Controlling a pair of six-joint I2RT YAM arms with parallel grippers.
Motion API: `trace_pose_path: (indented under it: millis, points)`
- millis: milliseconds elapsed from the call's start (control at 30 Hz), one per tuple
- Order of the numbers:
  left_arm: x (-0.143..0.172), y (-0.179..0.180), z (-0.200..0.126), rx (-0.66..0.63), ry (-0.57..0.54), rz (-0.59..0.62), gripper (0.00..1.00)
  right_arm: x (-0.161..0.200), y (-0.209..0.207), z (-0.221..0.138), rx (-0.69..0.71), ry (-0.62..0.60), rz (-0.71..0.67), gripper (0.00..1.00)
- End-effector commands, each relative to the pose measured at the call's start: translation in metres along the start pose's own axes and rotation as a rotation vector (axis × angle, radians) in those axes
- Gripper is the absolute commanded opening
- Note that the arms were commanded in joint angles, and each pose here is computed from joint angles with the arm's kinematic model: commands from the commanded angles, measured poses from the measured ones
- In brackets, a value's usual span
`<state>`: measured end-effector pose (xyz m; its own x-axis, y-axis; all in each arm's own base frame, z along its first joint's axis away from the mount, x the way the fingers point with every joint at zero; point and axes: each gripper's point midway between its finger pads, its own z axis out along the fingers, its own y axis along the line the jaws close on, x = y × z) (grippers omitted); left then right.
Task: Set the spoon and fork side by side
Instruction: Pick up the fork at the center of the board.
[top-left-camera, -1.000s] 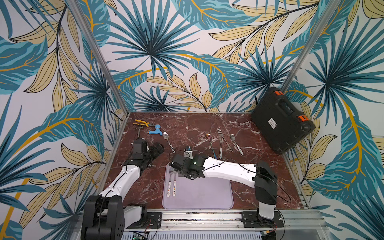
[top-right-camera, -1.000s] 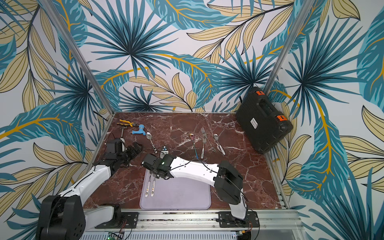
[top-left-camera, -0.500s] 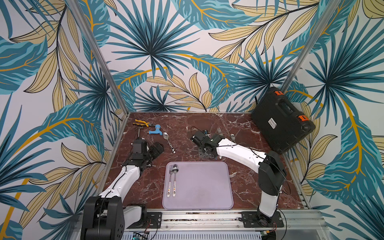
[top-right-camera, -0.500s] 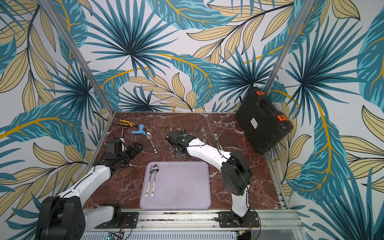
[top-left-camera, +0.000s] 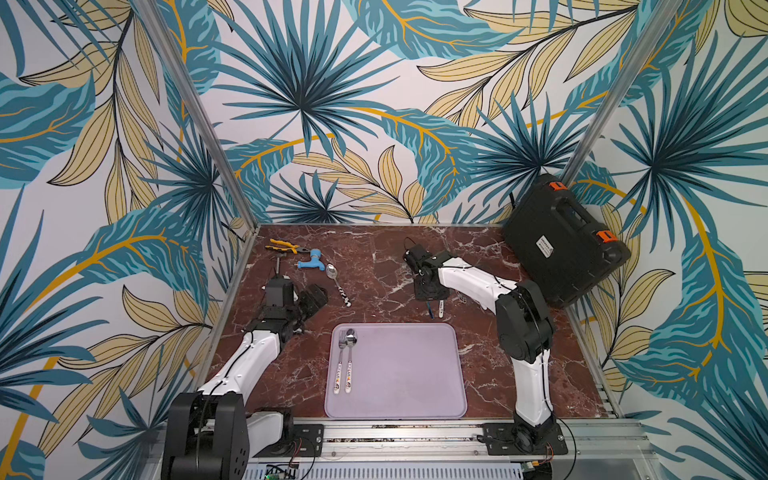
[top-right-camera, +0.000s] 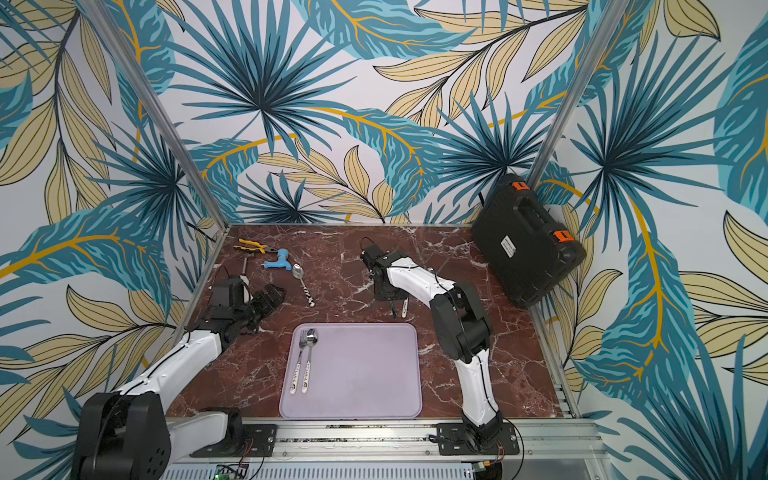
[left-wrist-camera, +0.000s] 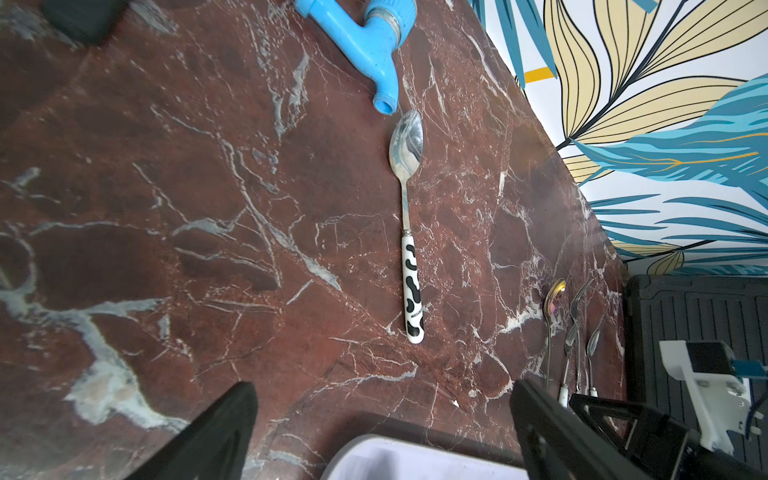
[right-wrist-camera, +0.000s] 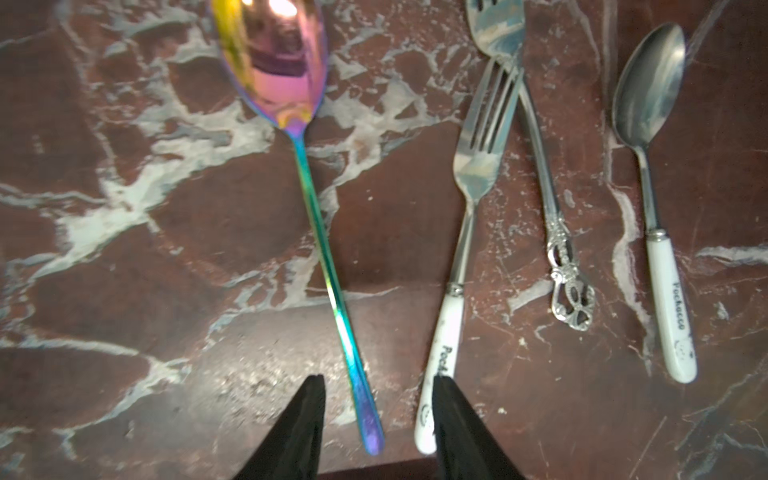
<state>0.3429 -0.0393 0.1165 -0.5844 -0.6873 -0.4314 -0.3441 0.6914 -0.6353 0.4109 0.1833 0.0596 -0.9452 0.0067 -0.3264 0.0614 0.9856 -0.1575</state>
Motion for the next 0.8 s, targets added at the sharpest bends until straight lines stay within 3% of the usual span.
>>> trace_pose_path:
  millis: [0, 533, 767]
  points:
    - [-0.002, 0.004, 0.002, -0.006, -0.013, 0.006, 1.0, 0.003, -0.014, 0.013, 0.018, 0.056, 0.02, 0.47]
    - [-0.002, 0.008, 0.004, -0.02, -0.016, 0.002, 1.0, 0.039, -0.024, 0.059, 0.027, 0.17, 0.124, 0.43]
    - [-0.002, 0.01, 0.006, -0.027, -0.015, 0.0, 1.0, 0.038, -0.029, 0.061, 0.041, 0.17, 0.137, 0.29]
